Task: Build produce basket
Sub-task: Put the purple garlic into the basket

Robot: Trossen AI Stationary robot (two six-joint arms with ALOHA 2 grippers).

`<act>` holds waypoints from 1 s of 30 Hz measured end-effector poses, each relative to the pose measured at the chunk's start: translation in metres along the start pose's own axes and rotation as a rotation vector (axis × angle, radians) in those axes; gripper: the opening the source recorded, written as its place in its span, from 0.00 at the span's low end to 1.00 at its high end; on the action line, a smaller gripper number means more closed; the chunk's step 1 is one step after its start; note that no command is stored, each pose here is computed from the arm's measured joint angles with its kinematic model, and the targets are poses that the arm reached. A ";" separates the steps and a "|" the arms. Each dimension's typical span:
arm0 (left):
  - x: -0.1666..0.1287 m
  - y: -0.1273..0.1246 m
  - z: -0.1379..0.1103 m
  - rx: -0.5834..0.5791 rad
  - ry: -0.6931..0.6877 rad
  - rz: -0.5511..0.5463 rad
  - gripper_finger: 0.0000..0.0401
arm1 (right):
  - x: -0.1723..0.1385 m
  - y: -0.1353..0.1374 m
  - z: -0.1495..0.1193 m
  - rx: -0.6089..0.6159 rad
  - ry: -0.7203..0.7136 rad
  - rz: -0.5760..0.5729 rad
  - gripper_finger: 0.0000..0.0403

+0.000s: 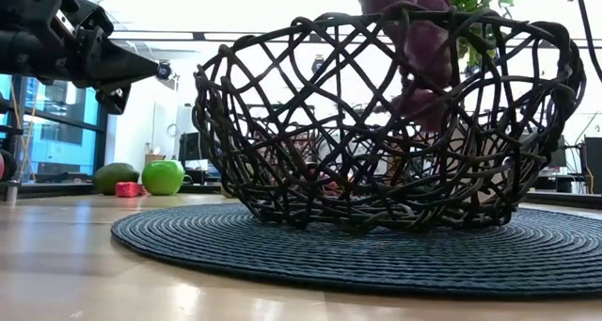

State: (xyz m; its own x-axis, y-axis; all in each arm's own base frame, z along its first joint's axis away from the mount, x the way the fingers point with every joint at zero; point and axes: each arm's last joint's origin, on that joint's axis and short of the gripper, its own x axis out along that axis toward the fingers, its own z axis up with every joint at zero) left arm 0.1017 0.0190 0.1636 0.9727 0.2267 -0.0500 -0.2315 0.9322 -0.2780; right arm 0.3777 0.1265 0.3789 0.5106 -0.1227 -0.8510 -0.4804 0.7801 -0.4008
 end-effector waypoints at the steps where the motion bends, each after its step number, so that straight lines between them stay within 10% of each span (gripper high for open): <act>1: 0.000 0.000 0.000 0.000 -0.001 0.000 0.01 | 0.004 0.002 0.000 0.000 -0.002 0.015 0.48; 30: 0.000 0.000 0.000 0.000 -0.001 0.002 0.01 | 0.105 0.053 -0.029 0.090 0.133 0.336 0.48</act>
State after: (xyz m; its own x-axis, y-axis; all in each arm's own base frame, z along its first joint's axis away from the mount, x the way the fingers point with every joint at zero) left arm 0.1016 0.0191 0.1637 0.9722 0.2289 -0.0493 -0.2335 0.9318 -0.2780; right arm 0.3856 0.1375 0.2583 0.2352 0.0750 -0.9690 -0.5381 0.8403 -0.0656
